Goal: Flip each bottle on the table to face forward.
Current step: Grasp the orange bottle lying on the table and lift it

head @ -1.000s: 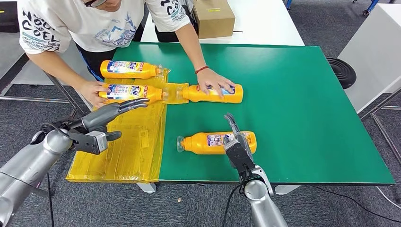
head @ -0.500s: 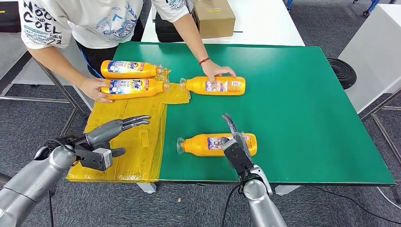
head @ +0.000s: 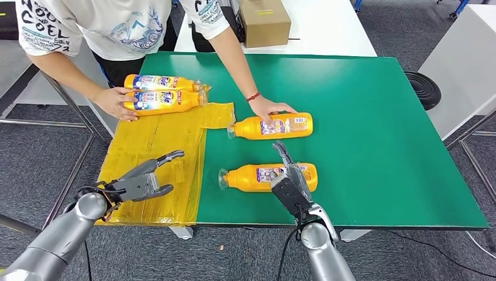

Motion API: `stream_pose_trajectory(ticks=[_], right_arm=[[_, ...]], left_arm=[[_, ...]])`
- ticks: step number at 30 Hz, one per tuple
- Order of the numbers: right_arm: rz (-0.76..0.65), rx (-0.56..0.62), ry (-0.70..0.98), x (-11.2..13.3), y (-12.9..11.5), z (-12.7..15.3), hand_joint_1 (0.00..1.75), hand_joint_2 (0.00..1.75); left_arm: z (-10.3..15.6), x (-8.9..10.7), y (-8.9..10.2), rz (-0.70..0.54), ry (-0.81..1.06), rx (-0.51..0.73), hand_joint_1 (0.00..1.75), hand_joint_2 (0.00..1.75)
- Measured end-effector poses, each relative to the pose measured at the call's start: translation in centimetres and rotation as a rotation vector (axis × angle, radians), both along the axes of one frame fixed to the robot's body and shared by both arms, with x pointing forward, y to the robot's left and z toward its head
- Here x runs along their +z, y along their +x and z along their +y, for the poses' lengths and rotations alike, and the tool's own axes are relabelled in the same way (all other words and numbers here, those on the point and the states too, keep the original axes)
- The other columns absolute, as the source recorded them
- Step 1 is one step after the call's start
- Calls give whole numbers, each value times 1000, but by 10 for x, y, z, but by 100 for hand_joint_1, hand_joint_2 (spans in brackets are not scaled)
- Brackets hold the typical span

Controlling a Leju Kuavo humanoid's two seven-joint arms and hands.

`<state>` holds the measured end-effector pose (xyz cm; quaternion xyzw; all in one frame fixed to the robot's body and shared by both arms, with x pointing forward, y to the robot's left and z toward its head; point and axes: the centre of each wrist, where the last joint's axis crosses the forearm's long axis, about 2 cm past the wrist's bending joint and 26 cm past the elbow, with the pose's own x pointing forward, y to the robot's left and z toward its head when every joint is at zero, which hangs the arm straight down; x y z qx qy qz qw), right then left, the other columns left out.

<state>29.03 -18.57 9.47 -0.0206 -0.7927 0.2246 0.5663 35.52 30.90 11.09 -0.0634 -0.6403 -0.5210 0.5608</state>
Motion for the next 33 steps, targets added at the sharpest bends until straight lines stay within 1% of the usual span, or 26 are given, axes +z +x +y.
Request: stream_pose_trajectory(ticks=[3, 10, 13, 18, 22, 25, 29, 33], right_arm=[[0, 1, -2, 0, 0, 0, 0, 0], [0, 2, -3, 0, 0, 0, 0, 0], [-3, 5, -19, 0, 0, 1, 0, 0], [-11, 0, -121, 0, 3, 2, 0, 0], [-11, 2, -222, 5, 10, 1, 0, 0], [13, 24, -349, 14, 23, 1, 0, 0], [10, 50, -505, 28, 44, -8, 0, 175], [-38, 64, -583, 48, 70, -22, 0, 175]], left_arm=[[-1, -5, -3, 16, -11, 12, 0, 175], [-2, -8, -3, 34, -21, 21, 0, 175], [-3, -11, -6, 88, -47, 46, 0, 175], [-4, -27, -14, 190, -174, 106, 0, 175], [-3, -36, -16, 217, -242, 175, 0, 175], [-5, -44, -20, 220, -284, 249, 0, 175], [-14, -57, -34, 142, -392, 360, 0, 175], [-34, -62, -47, 98, -642, 422, 0, 175]])
